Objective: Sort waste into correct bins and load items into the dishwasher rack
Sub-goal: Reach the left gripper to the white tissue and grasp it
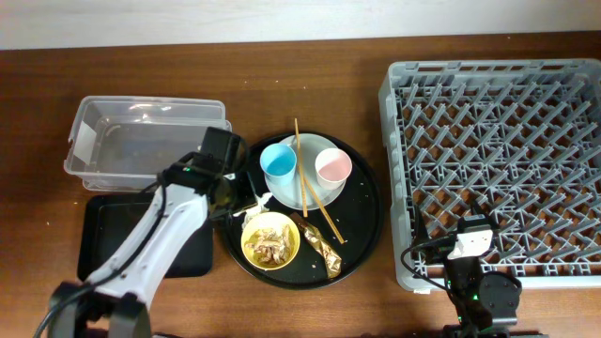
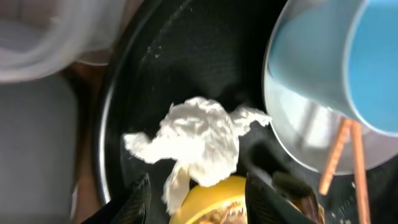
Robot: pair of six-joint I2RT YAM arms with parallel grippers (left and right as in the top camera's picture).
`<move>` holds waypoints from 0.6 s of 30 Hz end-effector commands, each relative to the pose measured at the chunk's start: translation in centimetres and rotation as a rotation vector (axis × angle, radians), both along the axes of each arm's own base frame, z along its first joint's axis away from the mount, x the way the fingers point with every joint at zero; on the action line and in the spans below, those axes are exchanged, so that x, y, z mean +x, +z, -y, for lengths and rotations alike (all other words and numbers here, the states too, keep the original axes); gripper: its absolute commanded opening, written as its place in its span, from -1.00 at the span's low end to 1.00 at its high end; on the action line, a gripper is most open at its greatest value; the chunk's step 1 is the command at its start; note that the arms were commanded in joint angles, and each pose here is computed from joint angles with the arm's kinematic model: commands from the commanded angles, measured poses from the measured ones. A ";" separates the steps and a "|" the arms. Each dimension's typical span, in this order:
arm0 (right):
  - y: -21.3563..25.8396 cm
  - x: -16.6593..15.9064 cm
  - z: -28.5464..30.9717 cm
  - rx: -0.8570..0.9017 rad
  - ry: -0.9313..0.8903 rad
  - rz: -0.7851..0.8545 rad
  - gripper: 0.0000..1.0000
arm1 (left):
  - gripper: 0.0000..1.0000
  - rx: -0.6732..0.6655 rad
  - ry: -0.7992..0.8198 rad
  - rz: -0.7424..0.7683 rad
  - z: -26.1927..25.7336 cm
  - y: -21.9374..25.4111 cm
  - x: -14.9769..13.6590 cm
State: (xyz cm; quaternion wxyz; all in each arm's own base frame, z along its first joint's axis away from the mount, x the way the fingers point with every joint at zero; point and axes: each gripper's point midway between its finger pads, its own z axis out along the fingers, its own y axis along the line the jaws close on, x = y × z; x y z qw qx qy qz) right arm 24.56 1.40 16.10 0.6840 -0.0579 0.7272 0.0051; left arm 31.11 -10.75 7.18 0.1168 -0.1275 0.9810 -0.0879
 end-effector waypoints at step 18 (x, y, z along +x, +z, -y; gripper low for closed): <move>-0.2 0.0 -0.1 0.008 0.000 -0.002 0.97 | -0.36 0.098 -0.003 -0.054 1.0 -4.4 0.2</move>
